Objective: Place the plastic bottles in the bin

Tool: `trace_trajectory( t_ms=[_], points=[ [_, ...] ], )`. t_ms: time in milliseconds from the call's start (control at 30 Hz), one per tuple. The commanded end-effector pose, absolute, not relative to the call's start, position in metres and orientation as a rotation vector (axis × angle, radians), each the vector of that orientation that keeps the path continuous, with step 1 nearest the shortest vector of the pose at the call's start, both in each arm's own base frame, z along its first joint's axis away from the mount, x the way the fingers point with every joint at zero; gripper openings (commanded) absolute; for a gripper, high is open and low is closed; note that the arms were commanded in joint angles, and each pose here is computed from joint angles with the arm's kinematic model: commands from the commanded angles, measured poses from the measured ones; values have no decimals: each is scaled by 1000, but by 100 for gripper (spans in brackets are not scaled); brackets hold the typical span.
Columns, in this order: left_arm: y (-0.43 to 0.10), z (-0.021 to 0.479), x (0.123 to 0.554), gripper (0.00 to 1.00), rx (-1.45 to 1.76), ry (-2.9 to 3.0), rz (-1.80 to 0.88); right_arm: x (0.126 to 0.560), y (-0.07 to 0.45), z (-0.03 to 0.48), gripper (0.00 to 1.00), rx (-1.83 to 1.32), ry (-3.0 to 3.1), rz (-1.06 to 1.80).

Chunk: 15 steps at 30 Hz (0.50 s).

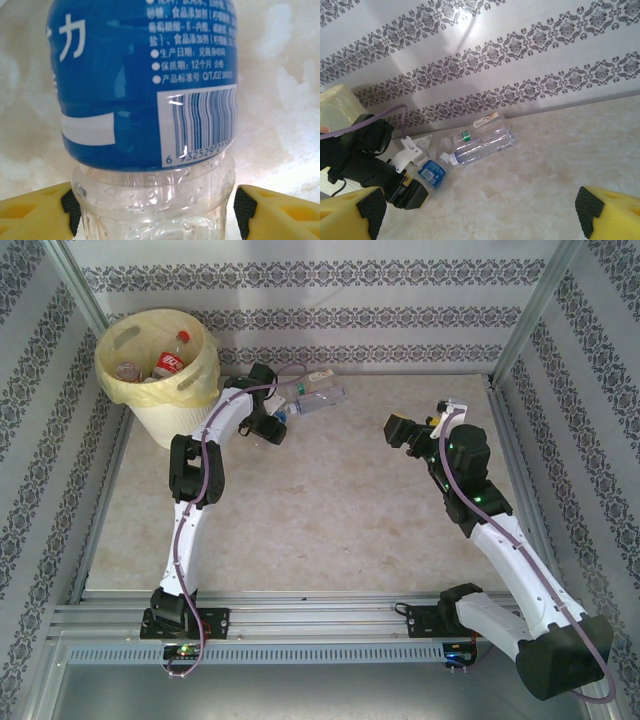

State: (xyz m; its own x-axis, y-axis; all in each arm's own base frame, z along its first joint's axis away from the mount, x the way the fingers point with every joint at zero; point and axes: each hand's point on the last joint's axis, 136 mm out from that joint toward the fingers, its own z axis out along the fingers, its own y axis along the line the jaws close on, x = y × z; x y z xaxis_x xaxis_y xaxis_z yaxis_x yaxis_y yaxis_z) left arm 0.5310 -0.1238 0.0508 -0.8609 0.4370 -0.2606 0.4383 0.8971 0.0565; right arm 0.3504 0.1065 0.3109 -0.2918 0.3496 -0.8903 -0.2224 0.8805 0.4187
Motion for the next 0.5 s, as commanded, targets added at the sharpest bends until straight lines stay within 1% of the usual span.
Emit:
trace_trajectory(
  t_ms=[0,67,133,267,367,467],
  points=[
    [-127,37,528,77,642,2826,-26,352,120,318,98,8,1759,606],
    [-127,37,529,71,631,2822,-32,352,129,316,98,-35,1764,624],
    [-129,41,531,69,623,2810,-43,352,139,316,98,-86,1768,638],
    [-128,45,533,69,616,2800,-32,349,162,318,98,-205,1767,642],
    [-124,37,530,73,612,2823,-7,347,179,316,98,-291,1773,648],
    [-121,27,527,74,606,2847,14,345,194,311,98,-366,1778,659]
  ],
)
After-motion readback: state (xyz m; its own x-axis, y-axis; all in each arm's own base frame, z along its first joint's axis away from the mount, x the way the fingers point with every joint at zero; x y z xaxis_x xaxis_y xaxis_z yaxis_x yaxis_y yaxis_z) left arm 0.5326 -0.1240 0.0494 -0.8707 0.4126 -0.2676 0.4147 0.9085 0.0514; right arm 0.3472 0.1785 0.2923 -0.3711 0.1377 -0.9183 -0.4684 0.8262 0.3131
